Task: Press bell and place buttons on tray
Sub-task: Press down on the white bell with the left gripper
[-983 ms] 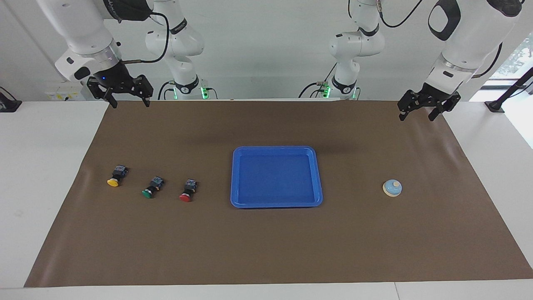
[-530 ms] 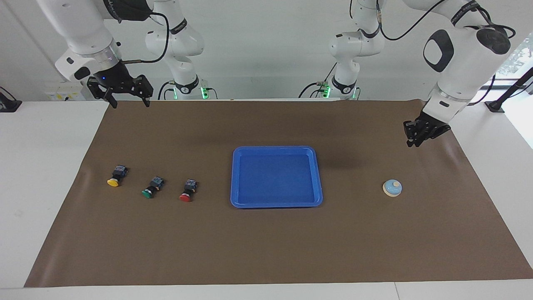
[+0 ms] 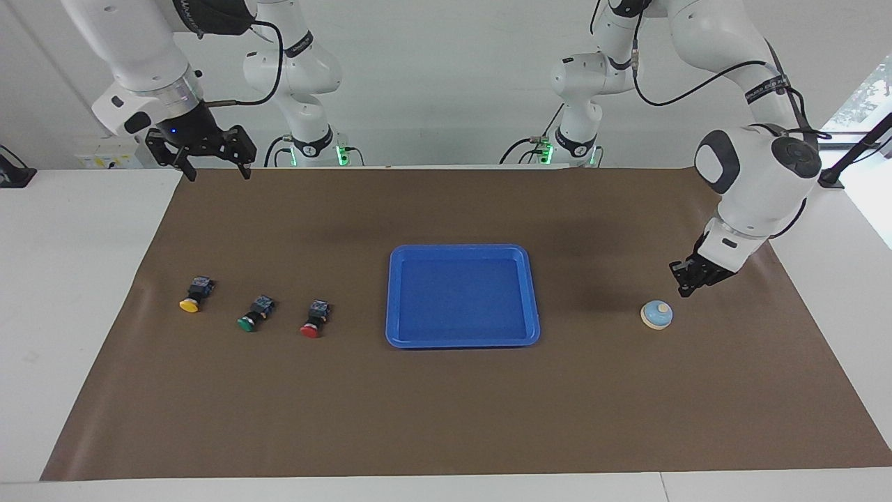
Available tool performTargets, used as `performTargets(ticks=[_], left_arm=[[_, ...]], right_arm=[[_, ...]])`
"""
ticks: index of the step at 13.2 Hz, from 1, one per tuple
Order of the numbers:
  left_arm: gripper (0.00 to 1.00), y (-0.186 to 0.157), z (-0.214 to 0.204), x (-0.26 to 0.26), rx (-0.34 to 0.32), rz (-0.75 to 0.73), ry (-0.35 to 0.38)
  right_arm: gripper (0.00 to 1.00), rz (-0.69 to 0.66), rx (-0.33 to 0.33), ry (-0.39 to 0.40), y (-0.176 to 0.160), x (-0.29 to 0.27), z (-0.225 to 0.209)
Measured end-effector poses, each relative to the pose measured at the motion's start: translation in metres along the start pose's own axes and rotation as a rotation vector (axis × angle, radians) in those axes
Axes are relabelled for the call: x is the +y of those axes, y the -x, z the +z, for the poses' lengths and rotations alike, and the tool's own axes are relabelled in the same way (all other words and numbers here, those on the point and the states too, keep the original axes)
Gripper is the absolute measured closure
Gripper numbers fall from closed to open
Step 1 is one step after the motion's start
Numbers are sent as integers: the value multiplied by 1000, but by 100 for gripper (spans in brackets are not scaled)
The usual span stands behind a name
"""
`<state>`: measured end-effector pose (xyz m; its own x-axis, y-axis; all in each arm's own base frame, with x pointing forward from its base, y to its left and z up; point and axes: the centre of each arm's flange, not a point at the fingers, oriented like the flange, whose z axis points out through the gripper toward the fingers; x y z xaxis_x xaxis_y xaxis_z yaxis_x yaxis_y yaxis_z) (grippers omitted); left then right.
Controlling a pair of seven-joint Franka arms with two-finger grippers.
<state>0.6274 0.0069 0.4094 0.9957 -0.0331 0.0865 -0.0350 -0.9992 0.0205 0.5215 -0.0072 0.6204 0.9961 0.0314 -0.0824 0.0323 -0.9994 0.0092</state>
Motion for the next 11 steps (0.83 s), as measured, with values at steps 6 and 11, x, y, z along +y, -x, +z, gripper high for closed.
performTargets(ticks=[6,11], left_arm=[[99,6,33,-2,-38,-4,2],[99,8,48,-4,-50,-8,3]], right_arm=[[0,0,0,0,0,0,0],[0,0,0,0,0,0,0]])
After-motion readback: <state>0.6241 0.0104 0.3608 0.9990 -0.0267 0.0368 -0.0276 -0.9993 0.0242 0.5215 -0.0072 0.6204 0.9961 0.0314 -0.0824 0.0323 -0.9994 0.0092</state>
